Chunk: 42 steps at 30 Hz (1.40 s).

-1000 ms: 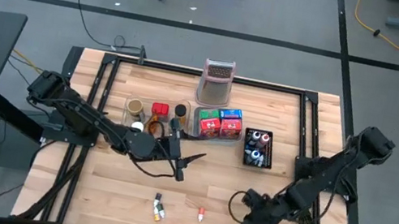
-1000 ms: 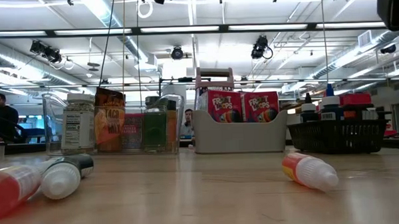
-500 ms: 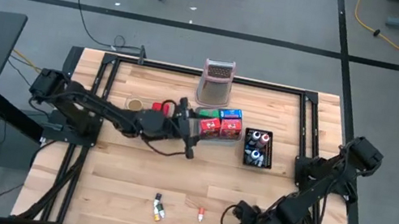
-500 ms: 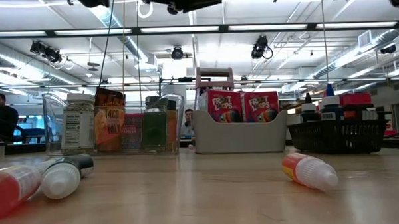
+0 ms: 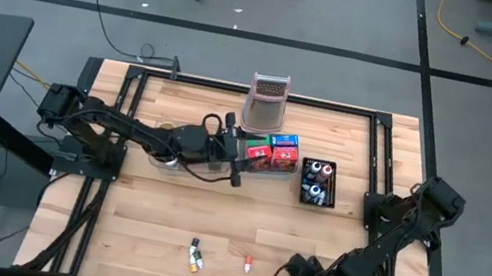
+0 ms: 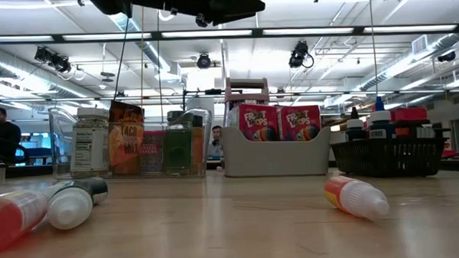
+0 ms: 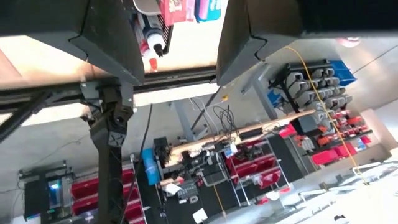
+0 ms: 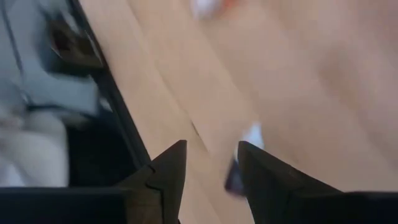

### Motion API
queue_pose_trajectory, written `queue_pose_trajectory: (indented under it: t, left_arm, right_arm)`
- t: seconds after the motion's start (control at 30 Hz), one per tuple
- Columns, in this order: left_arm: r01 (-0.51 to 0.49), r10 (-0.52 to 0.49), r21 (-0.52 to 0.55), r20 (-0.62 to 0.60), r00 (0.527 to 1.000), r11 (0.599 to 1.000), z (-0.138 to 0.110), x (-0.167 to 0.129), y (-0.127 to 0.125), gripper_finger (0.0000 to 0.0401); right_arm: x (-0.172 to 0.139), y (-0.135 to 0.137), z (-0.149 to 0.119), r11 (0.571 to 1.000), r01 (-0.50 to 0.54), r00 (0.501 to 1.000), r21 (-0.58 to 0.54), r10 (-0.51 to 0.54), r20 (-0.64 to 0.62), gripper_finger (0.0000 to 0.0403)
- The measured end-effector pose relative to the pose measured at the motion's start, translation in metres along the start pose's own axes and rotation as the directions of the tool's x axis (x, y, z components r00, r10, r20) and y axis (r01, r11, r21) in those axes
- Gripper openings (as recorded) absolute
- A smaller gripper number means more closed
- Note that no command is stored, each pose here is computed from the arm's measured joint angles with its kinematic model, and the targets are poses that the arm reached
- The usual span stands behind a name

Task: Pick & Place Kitchen Items
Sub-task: Put the small red food coloring bottle into the black basket

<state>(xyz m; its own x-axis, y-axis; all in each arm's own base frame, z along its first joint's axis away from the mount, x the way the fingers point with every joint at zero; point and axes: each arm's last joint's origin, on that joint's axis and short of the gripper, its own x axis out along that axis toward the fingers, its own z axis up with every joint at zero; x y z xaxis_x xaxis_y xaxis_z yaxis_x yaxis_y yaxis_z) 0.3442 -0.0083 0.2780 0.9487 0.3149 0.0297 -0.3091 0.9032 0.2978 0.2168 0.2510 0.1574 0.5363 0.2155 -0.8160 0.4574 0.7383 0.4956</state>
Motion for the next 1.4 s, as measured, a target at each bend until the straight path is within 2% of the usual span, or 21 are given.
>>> queue_pose_trajectory:
  t: [0.17,0.27,0.43,0.57,0.7,0.77,0.87,0.93,1.0,1.1,1.3,1.4]
  left_arm:
    - [0.004,-0.004,0.002,-0.011,1.0,1.0,-0.001,0.0,0.0,0.021]
    - [0.004,-0.004,-0.016,-0.011,1.0,1.0,-0.001,0.0,0.0,0.021]
    - [0.003,-0.004,-0.066,-0.012,1.0,0.998,-0.001,0.0,0.0,0.021]
    - [0.005,-0.007,-0.065,-0.02,1.0,0.998,-0.002,0.0,-0.001,0.021]
    - [0.007,-0.009,-0.063,-0.027,1.0,0.998,-0.003,0.0,-0.001,0.021]
    - [0.007,-0.008,-0.063,-0.027,1.0,0.998,-0.003,0.0,-0.001,0.021]
    - [0.007,-0.008,-0.063,-0.027,1.0,0.998,-0.003,0.0,-0.001,0.021]
    - [0.007,-0.008,-0.063,-0.027,1.0,0.998,-0.003,0.0,-0.001,0.021]
    - [0.007,-0.008,-0.064,-0.027,1.0,0.998,-0.003,0.0,-0.001,0.021]
    - [0.007,-0.009,-0.063,-0.03,1.0,0.998,-0.003,0.0,-0.001,0.021]
    - [0.007,-0.01,-0.081,-0.032,0.999,0.997,-0.003,0.0,-0.001,0.021]
    - [0.007,-0.011,-0.105,-0.035,0.999,0.994,-0.004,0.0,-0.001,0.021]
  right_arm:
    - [0.015,-0.005,-0.011,1.0,0.03,0.991,-0.005,-0.03,-0.132,0.0142]
    - [0.014,-0.005,-0.008,0.999,0.025,0.991,-0.048,-0.031,-0.131,0.0141]
    - [0.01,-0.01,-0.003,0.993,0.082,0.991,-0.089,-0.091,-0.102,0.0141]
    - [0.01,-0.009,-0.003,0.969,0.065,0.995,-0.237,-0.082,-0.062,0.0141]
    - [0.01,-0.003,-0.002,0.889,-0.014,0.998,-0.457,-0.016,-0.062,0.0141]
    - [0.01,0.0,-0.002,0.815,-0.045,0.998,-0.577,0.009,-0.066,0.0141]
    - [0.01,0.002,-0.001,0.677,-0.055,0.998,-0.734,0.032,-0.044,0.0141]
    - [0.01,0.002,0.0,0.618,-0.049,0.999,-0.785,0.029,-0.039,0.0141]
    - [0.011,0.002,0.001,0.593,-0.048,0.999,-0.803,0.028,-0.039,0.0141]
    - [0.011,0.002,0.002,0.586,-0.059,0.998,-0.808,0.038,-0.045,0.0141]
    - [0.011,0.006,0.002,0.47,-0.104,0.994,-0.877,0.081,-0.074,0.0141]
    - [0.011,0.005,0.003,0.463,-0.148,0.989,-0.874,0.082,-0.123,0.0142]
